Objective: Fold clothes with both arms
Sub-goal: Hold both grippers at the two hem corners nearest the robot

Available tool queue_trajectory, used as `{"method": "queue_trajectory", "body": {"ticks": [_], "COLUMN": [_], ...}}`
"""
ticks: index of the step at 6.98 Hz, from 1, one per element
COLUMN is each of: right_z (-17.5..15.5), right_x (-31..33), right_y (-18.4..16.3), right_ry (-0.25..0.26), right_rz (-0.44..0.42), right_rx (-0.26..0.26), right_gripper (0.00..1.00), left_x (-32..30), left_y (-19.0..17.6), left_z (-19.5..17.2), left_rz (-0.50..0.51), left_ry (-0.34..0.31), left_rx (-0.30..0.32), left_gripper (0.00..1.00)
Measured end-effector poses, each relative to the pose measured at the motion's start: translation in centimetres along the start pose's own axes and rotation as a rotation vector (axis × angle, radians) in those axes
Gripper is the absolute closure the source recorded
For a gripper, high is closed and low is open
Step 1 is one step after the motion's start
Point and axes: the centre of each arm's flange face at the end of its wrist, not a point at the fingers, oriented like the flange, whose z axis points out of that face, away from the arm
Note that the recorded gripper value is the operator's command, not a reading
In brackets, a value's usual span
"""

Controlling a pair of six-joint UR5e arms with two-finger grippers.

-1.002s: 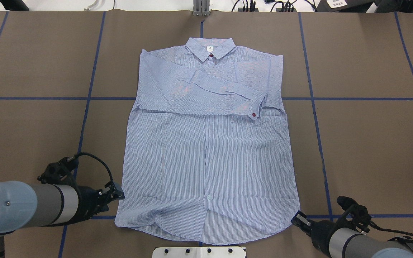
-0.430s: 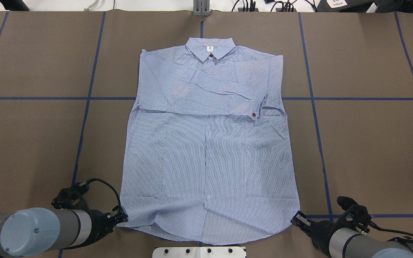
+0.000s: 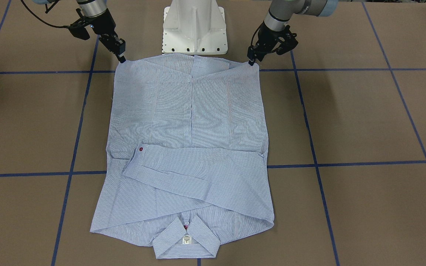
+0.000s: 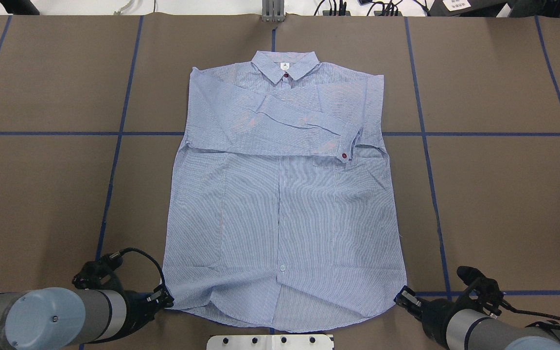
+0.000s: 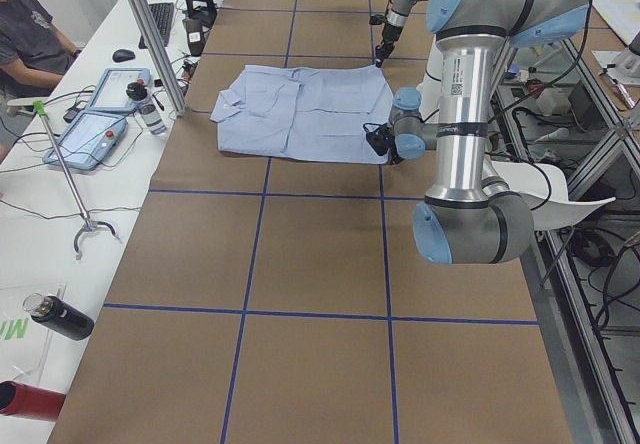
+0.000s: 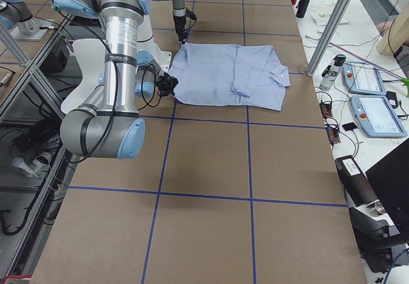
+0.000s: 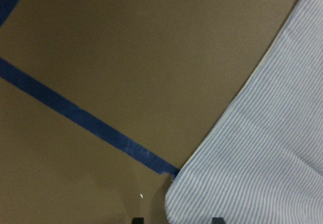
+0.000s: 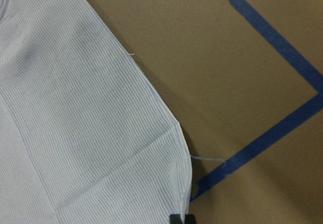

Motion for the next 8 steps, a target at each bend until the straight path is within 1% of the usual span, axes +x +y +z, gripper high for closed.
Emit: {"method": "queue_trajectory", "body": {"ticks": [3,7,8], "right_z": [0.01,0.06,0.08], "right_x": [0.04,0.08,0.09], "right_y": [-0.03,-0.11,-0.12], "right_ry": [0.001,0.002,0.002], "right_rz": [0.0,0.0,0.0], "right_rx": [0.001,0.003,0.003], "right_gripper": [1.0,1.0,1.0], "left_x": [0.35,0.37,0.34], "left_y": [0.09,-0.34,-0.38], "left_z": [0.13,0.15,0.2], "left_rz": [0.009,0.009,0.008], "left_ry": [0.004,0.006,0.005], "left_rx": [-0.001,0.009,0.01], "left_gripper": [0.54,0.54,0.65]}}
